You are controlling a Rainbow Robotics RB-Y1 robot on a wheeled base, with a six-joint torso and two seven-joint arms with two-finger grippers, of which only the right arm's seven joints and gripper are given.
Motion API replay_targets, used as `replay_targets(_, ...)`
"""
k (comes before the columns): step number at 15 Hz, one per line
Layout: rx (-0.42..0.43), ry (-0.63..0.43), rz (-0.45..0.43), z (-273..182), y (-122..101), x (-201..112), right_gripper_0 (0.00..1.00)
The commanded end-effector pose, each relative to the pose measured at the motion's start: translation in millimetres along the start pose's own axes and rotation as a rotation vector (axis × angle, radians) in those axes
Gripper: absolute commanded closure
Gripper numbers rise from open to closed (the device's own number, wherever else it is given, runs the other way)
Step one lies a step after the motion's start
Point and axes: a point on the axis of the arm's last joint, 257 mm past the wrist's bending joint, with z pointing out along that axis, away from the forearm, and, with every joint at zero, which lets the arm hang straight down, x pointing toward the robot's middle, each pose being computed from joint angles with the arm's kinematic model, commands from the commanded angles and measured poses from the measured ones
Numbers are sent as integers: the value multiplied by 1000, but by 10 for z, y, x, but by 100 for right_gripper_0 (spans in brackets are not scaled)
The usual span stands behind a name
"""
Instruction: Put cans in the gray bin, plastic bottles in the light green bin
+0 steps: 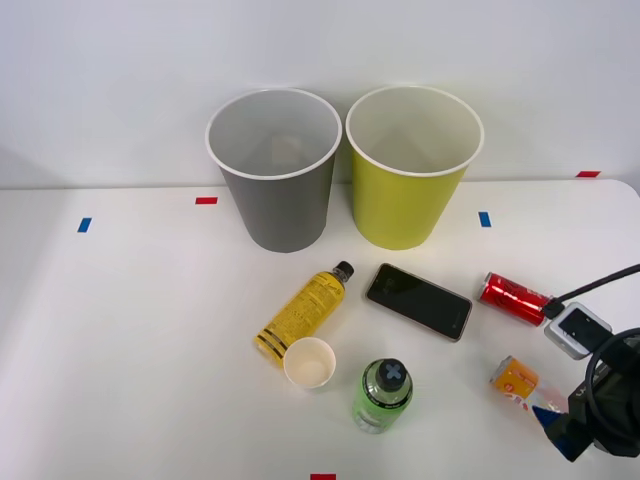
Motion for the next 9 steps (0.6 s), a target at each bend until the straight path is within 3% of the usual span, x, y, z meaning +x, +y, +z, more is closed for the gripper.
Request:
replay_targets(1,6,30,-55,26,36,25,0)
replay_targets(4,-11,30,-114,66,117,-54,0)
replay_targets(9,-31,62,-101,277,106,11,0)
